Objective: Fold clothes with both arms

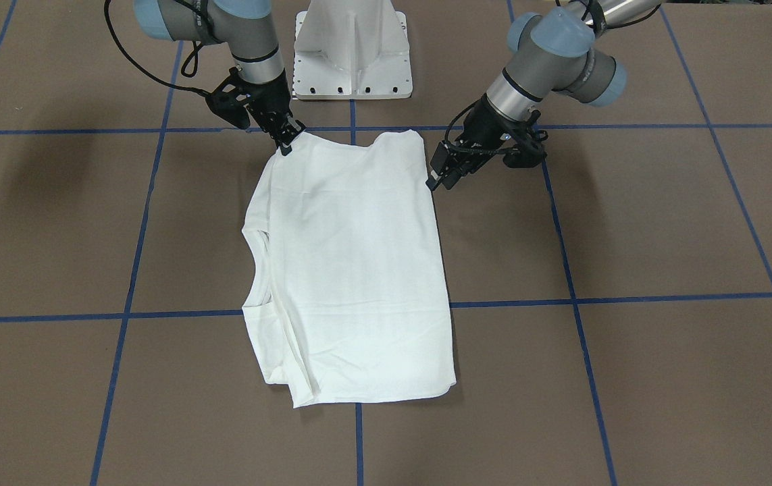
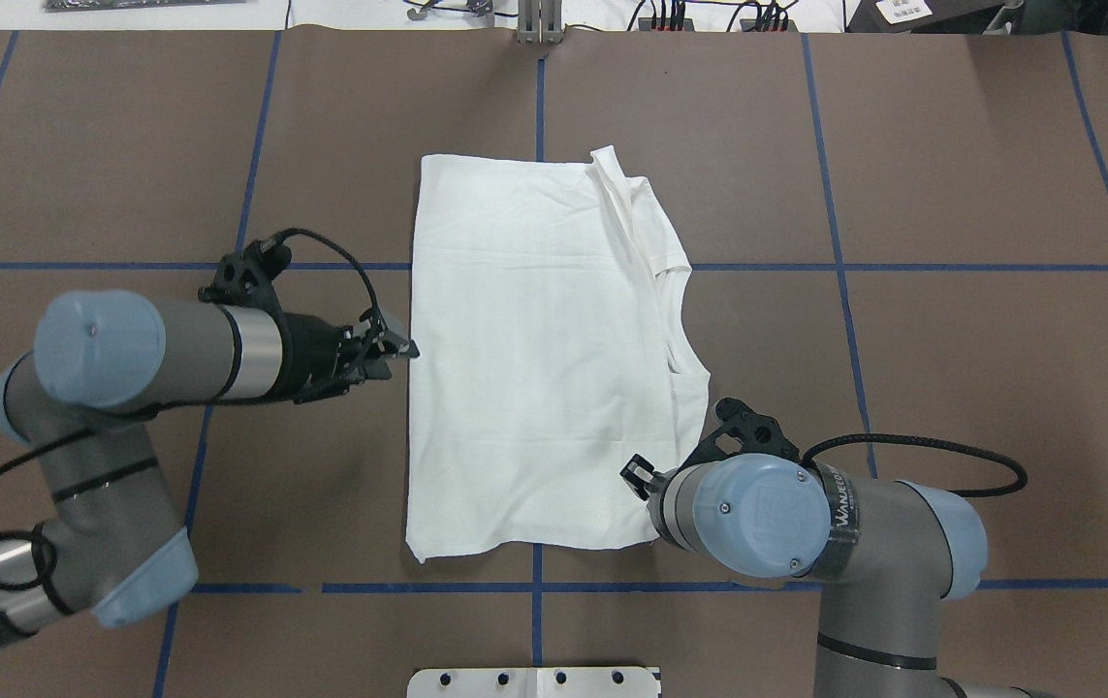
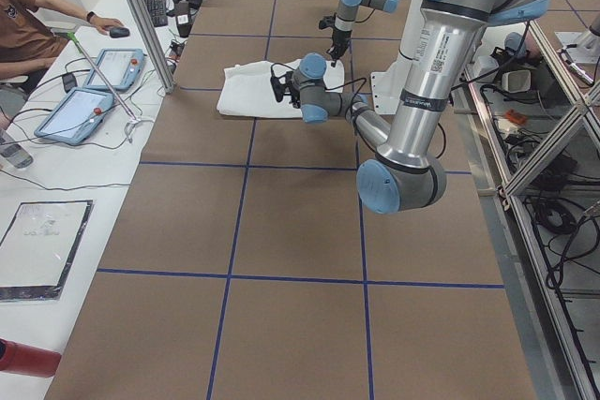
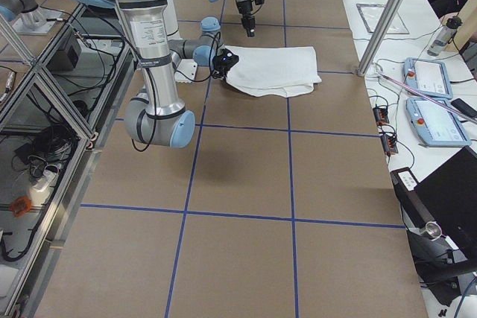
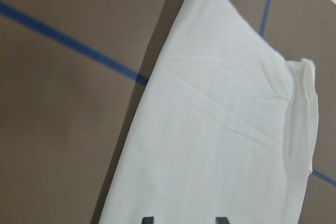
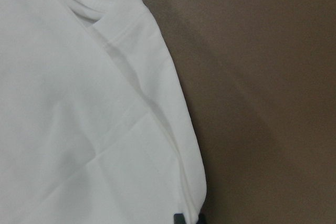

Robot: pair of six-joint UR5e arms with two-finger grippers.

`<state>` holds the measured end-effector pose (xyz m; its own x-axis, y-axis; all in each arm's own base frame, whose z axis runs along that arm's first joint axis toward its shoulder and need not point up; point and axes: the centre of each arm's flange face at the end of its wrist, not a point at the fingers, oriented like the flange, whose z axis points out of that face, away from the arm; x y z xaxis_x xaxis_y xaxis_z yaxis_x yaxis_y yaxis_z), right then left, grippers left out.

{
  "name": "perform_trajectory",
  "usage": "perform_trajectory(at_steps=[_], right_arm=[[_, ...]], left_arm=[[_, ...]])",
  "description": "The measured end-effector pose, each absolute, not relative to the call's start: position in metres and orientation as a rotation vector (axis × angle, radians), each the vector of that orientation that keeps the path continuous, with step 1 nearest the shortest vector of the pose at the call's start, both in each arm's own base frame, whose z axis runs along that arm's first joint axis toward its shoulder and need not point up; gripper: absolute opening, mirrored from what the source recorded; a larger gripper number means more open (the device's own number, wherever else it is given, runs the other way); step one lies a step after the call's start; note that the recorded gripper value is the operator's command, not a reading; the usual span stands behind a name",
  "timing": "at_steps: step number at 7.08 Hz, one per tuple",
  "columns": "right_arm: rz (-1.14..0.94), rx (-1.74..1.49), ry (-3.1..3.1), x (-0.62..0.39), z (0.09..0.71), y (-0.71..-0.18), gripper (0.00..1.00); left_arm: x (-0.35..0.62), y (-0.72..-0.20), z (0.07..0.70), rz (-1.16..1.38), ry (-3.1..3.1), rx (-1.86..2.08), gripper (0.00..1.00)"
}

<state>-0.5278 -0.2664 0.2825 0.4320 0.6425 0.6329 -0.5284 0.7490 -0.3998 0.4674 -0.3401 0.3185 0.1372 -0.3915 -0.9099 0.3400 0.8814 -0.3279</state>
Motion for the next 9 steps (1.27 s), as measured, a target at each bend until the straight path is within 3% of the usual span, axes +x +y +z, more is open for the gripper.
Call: perform_trajectory(at_steps=[3,5,7,8,9], right_arm=[[0.732,-0.150,-0.856,-0.526,0.282,-0.266,0.00],[0.731,-0.150,-0.856,-0.526,0.282,-0.265,0.00],[0.731,-0.151,-0.859,-0.526,0.280,-0.265,0.00],[0.731,-0.151,-0.860,-0.526,0.280,-0.265,0.00],[0.730,-0.151,-0.862,-0.526,0.279,-0.265,0.00]], left_arm=[[0.510,-0.260,0.321,-0.566,1.283,-0.147,0.54],[0.522,-0.242,0.319,-0.563,1.274,-0.163,0.54],[0.524,-0.236,0.320,-0.557,1.267,-0.168,0.64],[0.527,-0.233,0.321,-0.556,1.244,-0.168,0.63],[0.532,-0.231,0.319,-0.555,1.215,-0.167,0.50]])
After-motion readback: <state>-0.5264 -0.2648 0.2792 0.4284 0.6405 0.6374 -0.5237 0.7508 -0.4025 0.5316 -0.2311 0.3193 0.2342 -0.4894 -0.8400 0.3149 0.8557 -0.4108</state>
